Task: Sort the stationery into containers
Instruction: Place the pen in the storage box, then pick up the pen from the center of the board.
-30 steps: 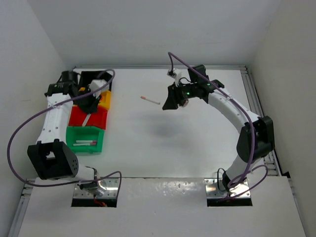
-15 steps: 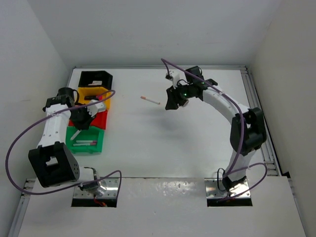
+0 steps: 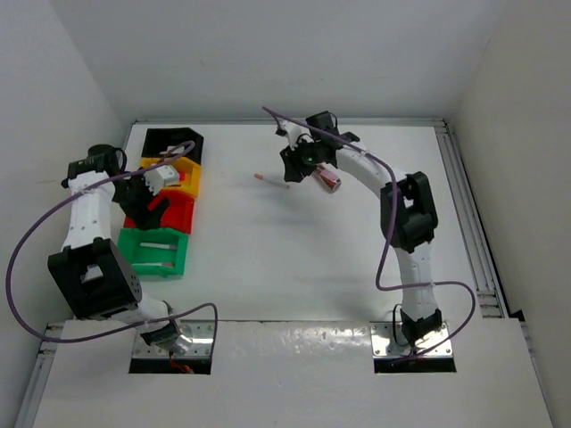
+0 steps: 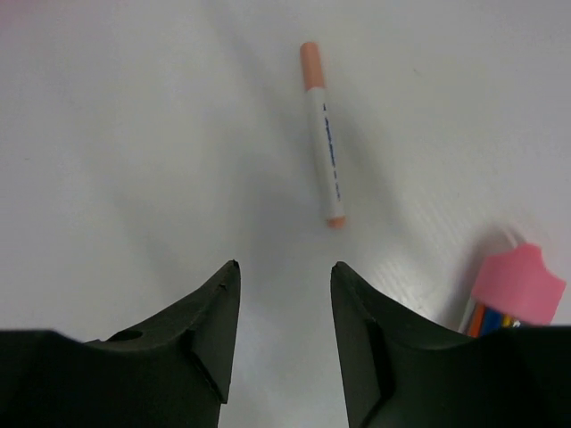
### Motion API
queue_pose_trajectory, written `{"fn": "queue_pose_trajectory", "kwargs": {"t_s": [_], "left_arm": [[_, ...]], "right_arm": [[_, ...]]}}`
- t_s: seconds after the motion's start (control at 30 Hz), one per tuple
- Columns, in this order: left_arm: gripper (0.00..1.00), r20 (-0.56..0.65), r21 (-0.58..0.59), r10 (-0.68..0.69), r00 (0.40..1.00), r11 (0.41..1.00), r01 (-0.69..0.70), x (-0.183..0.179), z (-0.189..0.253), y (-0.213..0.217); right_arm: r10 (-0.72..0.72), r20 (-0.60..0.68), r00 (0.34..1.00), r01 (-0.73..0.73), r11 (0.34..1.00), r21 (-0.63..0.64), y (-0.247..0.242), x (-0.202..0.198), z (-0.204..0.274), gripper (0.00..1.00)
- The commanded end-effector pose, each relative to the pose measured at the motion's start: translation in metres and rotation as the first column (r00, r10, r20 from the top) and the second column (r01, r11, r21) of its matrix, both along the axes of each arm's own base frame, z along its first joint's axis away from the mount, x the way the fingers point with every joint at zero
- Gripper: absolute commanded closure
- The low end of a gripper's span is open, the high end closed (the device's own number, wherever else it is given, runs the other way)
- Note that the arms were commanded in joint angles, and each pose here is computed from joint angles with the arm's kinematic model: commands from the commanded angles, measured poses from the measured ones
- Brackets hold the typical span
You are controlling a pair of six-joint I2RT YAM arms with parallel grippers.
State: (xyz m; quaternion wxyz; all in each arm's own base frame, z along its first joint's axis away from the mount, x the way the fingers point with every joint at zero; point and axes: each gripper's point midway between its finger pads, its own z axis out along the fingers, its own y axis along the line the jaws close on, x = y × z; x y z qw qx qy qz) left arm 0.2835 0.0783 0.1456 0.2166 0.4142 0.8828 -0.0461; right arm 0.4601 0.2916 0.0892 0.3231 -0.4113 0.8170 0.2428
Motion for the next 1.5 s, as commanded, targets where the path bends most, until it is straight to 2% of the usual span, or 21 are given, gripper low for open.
{"fn": "queue_pose_trajectory", "kwargs": {"t_s": [0.0, 0.23, 0.33, 0.43, 0.53, 0.57, 0.6, 0.63, 0.67, 0.77, 0.9, 1.07, 1.1, 1.13, 1.17, 1.23, 1.47], "left_arm": [[0.15, 0.062, -0.131, -0.023, 0.998, 0.991, 0.03, 0.007, 0.033, -0.025], [0.13, 0.088, -0.203, -0.015, 0.996, 0.979, 0.032, 0.006, 0.049, -0.04], [0.13, 0.08, -0.209, -0.017, 0.997, 0.977, 0.033, 0.006, 0.051, -0.044], [0.12, 0.086, -0.214, -0.016, 0.996, 0.976, 0.034, 0.007, 0.055, -0.046], [0.12, 0.09, -0.21, -0.024, 0.996, 0.977, 0.042, 0.006, 0.056, -0.048], [0.12, 0.091, -0.21, -0.025, 0.996, 0.977, 0.043, 0.005, 0.056, -0.049], [0.12, 0.09, -0.208, -0.026, 0.996, 0.977, 0.044, 0.005, 0.056, -0.048], [0.12, 0.086, -0.207, -0.029, 0.996, 0.977, 0.046, 0.004, 0.055, -0.048], [0.12, 0.083, -0.211, -0.037, 0.996, 0.976, 0.054, 0.002, 0.055, -0.05], [0.12, 0.089, -0.229, -0.052, 0.995, 0.971, 0.071, 0.001, 0.056, -0.054], [0.12, 0.087, -0.249, -0.053, 0.995, 0.966, 0.073, 0.004, 0.056, -0.058], [0.12, 0.086, -0.257, -0.045, 0.995, 0.964, 0.066, 0.006, 0.058, -0.058], [0.12, 0.087, -0.254, -0.047, 0.995, 0.965, 0.068, 0.006, 0.058, -0.058], [0.12, 0.09, -0.25, -0.047, 0.995, 0.966, 0.068, 0.006, 0.059, -0.058], [0.12, 0.089, -0.248, -0.047, 0.995, 0.966, 0.068, 0.005, 0.059, -0.058], [0.12, 0.086, -0.246, -0.047, 0.995, 0.967, 0.067, 0.004, 0.058, -0.057], [0.12, 0.082, -0.247, -0.043, 0.996, 0.967, 0.062, 0.005, 0.057, -0.057]], "right_arm": [[0.048, 0.136, 0.99, -0.041, 0.997, -0.059, 0.016, 0.026, 0.001, 0.56], [0.12, 0.179, 0.977, -0.086, 0.978, -0.19, 0.029, 0.035, -0.059, 0.62], [0.158, 0.193, 0.968, -0.105, 0.96, -0.259, 0.028, 0.038, -0.077, 0.67], [0.175, 0.191, 0.966, -0.113, 0.948, -0.297, 0.027, 0.04, -0.09, 0.69], [0.182, 0.19, 0.965, -0.112, 0.938, -0.329, 0.022, 0.041, -0.096, 0.75], [0.19, 0.186, 0.964, -0.119, 0.935, -0.335, 0.02, 0.041, -0.097, 0.82], [0.197, 0.184, 0.963, -0.126, 0.933, -0.336, 0.021, 0.039, -0.095, 0.85], [0.204, 0.175, 0.963, -0.136, 0.932, -0.335, 0.02, 0.034, -0.096, 0.85], [0.2, 0.196, 0.96, -0.131, 0.939, -0.318, 0.023, 0.034, -0.081, 0.84], [0.183, 0.242, 0.953, -0.121, 0.961, -0.249, 0.03, 0.028, -0.056, 0.72], [0.174, 0.283, 0.943, -0.111, 0.968, -0.223, 0.038, 0.039, -0.036, 0.69], [0.145, 0.303, 0.942, -0.075, 0.97, -0.231, 0.036, 0.06, -0.043, 0.62], [0.142, 0.302, 0.943, -0.072, 0.971, -0.23, 0.037, 0.062, -0.048, 0.59], [0.136, 0.3, 0.944, -0.067, 0.971, -0.23, 0.035, 0.064, -0.05, 0.52], [0.131, 0.311, 0.941, -0.059, 0.971, -0.23, 0.035, 0.068, -0.052, 0.5], [0.133, 0.307, 0.942, -0.059, 0.969, -0.24, 0.034, 0.069, -0.06, 0.49], [0.176, 0.259, 0.95, -0.1, 0.954, -0.282, 0.033, 0.062, -0.079, 0.59]]}}
